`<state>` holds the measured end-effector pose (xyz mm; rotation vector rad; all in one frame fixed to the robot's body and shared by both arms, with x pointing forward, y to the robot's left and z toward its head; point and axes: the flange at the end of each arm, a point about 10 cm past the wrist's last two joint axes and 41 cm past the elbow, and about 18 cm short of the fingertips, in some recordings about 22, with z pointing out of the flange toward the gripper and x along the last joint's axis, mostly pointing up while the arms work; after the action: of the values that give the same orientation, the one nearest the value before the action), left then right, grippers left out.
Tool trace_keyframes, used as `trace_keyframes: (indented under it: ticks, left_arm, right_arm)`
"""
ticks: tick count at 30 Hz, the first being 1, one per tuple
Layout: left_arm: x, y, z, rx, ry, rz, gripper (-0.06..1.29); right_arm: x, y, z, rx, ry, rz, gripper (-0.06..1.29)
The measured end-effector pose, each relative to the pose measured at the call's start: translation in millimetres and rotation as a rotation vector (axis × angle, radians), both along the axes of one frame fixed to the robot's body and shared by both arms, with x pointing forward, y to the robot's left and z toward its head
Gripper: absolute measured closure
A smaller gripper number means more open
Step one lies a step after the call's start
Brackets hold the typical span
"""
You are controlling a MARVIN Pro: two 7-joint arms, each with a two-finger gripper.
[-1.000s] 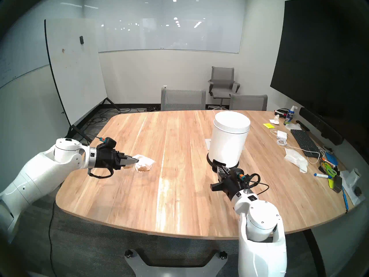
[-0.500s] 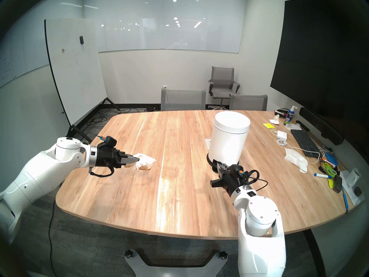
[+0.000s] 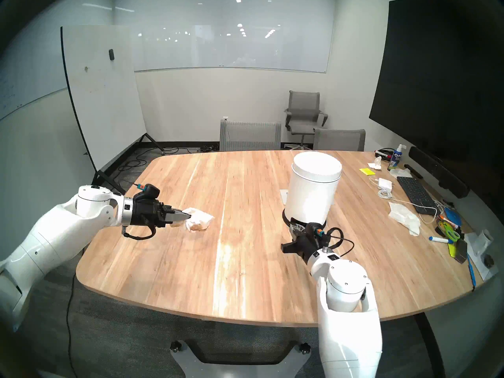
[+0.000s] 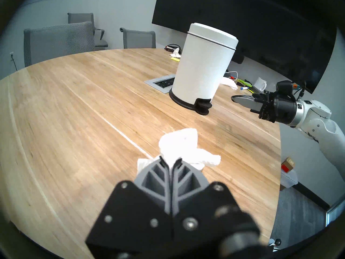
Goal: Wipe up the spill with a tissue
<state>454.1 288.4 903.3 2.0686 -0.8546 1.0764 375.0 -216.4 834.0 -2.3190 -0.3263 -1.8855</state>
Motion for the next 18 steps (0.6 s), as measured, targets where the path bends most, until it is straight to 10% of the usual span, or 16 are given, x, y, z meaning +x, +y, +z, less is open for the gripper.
trace_keyframes:
  ticks: [18]
  left_arm:
    - [-0.6,6.6,3.8,-0.008,0.001,-0.012,1.25]
  right_arm:
    - [41.8,-12.6,-6.9,0.017,0.085,-0.063,1.25]
